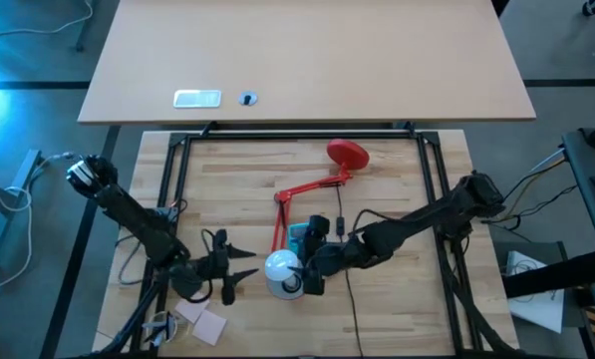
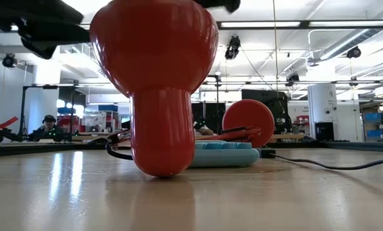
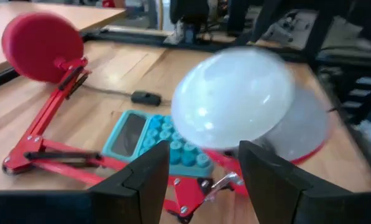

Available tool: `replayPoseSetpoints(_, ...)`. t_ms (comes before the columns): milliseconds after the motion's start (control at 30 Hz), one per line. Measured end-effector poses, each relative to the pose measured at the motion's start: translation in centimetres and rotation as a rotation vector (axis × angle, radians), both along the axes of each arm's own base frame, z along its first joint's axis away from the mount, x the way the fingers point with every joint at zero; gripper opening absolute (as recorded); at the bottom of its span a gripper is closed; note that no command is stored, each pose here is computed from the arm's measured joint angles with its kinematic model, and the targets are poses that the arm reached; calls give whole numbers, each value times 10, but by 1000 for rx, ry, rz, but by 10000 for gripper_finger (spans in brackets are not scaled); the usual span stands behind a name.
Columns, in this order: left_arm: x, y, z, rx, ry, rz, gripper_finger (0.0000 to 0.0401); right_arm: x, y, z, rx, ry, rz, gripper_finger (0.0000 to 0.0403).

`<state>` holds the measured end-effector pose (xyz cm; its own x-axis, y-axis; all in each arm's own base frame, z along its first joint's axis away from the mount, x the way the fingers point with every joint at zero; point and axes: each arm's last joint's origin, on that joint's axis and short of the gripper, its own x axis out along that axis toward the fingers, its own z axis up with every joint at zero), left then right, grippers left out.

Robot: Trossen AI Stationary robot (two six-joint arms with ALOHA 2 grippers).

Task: Screw lightbulb
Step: Insert the lightbulb into the orange desk lamp

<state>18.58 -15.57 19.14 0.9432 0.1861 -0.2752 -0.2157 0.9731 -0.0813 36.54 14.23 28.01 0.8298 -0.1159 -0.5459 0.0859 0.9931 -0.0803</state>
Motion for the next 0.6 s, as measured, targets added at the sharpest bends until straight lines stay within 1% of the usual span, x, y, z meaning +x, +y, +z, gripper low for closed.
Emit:
replayPoseSetpoints(100,6,-3,-5,4,4,7,184,4,0,-7,-8,-20,-30,306)
replayPoseSetpoints(233,11,-7,-3,18,6,7,184,3,4,-8,6,-15,-3,297)
replayPoseSetpoints(467,17,-10,11,63,-13,-3,184,-5,25,-9,114,10,99,282)
replayPoseSetpoints(600,20,-12,18,83,-22,-10,184,-7,30,-10,148,12,91,277)
